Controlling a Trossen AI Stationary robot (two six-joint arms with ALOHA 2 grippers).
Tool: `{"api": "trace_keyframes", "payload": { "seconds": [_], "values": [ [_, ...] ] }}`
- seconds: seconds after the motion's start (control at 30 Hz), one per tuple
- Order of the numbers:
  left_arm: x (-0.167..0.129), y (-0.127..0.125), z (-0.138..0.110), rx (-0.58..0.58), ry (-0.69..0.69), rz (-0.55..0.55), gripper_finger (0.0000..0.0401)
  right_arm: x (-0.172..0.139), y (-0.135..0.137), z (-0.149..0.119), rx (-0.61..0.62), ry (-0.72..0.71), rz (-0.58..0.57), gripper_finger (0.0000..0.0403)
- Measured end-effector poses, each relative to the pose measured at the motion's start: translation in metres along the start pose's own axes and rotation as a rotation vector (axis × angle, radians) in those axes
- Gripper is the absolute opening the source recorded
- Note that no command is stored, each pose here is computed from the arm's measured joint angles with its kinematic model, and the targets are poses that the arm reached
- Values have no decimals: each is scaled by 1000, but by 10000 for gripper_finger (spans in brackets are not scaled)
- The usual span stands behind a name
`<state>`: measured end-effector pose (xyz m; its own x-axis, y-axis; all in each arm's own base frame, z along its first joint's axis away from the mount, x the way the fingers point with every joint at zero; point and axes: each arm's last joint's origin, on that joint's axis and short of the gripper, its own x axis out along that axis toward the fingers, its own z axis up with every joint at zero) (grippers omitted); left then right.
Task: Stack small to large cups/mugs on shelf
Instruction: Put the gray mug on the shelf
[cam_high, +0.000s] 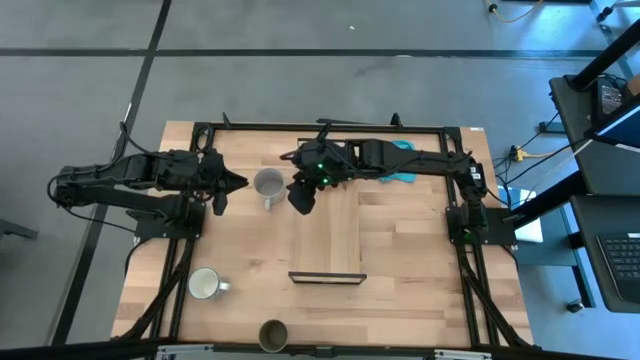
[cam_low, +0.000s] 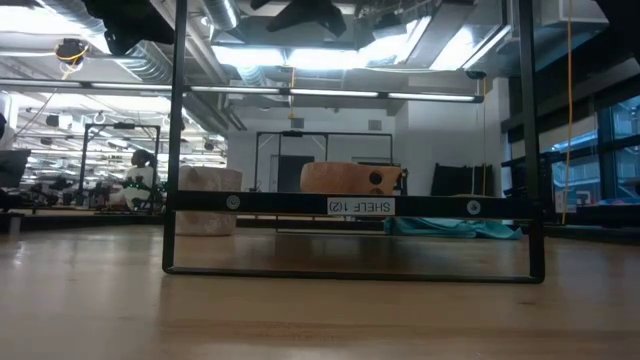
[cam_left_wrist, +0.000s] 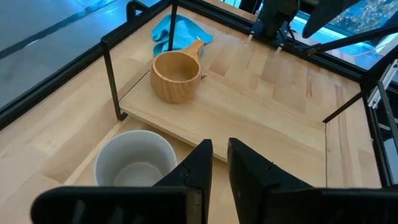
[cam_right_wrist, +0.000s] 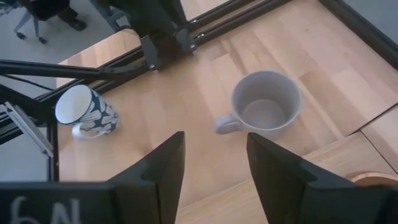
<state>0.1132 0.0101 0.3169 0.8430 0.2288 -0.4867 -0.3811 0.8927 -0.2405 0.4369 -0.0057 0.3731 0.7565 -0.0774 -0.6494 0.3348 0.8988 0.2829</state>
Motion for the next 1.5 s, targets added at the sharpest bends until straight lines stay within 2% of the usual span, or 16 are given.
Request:
{"api": "trace_keyframes", "payload": {
  "seconds": [0.57,0.73,0.87,1.2,1.37,1.5],
  "values": [
    [0,0,0,-4,3,1,44,0,4,-2,25,1,2,174],
    [3,3,-10,-18,114,50,44,0,6,-3,40,2,5,174],
    [9,5,-18,111,241,78,44,0,7,-3,39,2,6,174],
    [46,-1,-21,679,430,30,44,0,7,-3,64,2,6,174],
    [70,3,-23,841,548,24,44,-1,9,-5,89,5,10,174],
    [85,10,-23,891,607,35,44,-1,14,-7,84,9,18,174]
  ]
}}
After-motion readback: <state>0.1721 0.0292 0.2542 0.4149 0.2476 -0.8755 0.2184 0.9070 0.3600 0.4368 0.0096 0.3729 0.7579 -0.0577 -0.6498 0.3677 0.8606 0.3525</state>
